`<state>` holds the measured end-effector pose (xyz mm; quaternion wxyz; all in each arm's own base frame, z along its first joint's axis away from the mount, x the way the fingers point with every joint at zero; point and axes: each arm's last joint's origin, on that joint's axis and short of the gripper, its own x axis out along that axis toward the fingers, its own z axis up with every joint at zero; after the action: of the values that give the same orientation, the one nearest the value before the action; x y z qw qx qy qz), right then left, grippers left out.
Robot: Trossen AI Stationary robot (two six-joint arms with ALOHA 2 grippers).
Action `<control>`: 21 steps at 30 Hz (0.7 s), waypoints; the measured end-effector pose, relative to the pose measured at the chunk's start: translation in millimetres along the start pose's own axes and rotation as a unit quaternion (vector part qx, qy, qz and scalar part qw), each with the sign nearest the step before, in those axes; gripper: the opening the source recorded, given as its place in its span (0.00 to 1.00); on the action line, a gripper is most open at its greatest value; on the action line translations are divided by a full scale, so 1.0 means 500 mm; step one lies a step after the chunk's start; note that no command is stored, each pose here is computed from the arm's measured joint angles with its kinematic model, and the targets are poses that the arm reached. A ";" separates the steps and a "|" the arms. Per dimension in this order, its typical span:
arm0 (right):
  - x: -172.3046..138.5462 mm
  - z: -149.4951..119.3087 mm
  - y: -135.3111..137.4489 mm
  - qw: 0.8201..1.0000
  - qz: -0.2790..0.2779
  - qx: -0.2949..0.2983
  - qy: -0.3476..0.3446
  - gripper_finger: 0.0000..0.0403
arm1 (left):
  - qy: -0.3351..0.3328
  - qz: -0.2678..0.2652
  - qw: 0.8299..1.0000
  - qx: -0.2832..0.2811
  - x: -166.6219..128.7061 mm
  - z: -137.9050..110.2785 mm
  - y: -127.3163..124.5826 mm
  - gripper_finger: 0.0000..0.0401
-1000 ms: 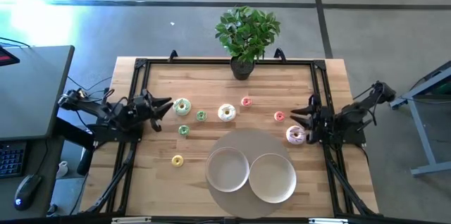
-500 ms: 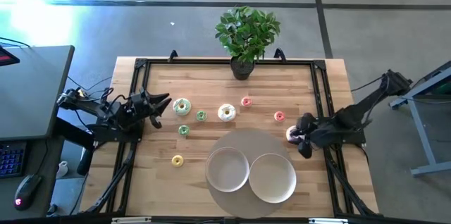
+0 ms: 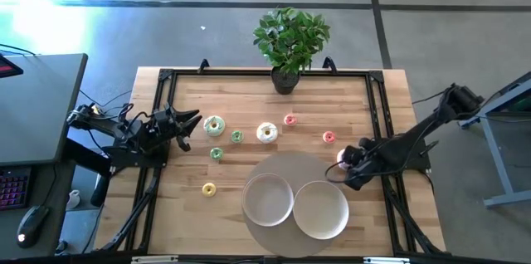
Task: Pick & Place donuts
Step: Put the big purple donut into the right grey plate
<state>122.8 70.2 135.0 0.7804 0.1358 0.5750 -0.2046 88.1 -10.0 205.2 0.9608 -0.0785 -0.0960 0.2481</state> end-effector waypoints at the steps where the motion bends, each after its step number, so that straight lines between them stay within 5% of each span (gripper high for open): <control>1: 0.003 0.000 0.002 1.000 0.000 0.000 0.002 0.35 | 0.000 0.000 1.000 0.001 0.000 0.000 0.000 0.28; 8: -0.016 0.017 0.023 1.000 0.031 0.006 0.000 0.06 | 0.006 0.000 1.000 0.008 0.000 -0.003 0.000 0.28; 12: -0.068 0.060 0.065 0.993 0.094 -0.008 -0.064 0.05 | 0.006 0.000 1.000 0.008 0.000 -0.003 0.000 0.28; 17: -0.144 0.121 0.131 0.957 0.213 -0.062 -0.184 0.06 | 0.006 0.000 1.000 0.008 0.000 -0.003 0.000 0.28; 21: -0.141 0.128 0.185 0.928 0.263 -0.150 -0.216 0.02 | 0.006 0.000 1.000 0.008 0.000 -0.003 0.000 0.28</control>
<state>202.5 134.2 219.6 0.9227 0.1166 0.3603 0.0725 88.4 -10.2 203.8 0.9620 -0.0720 -0.0880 0.2481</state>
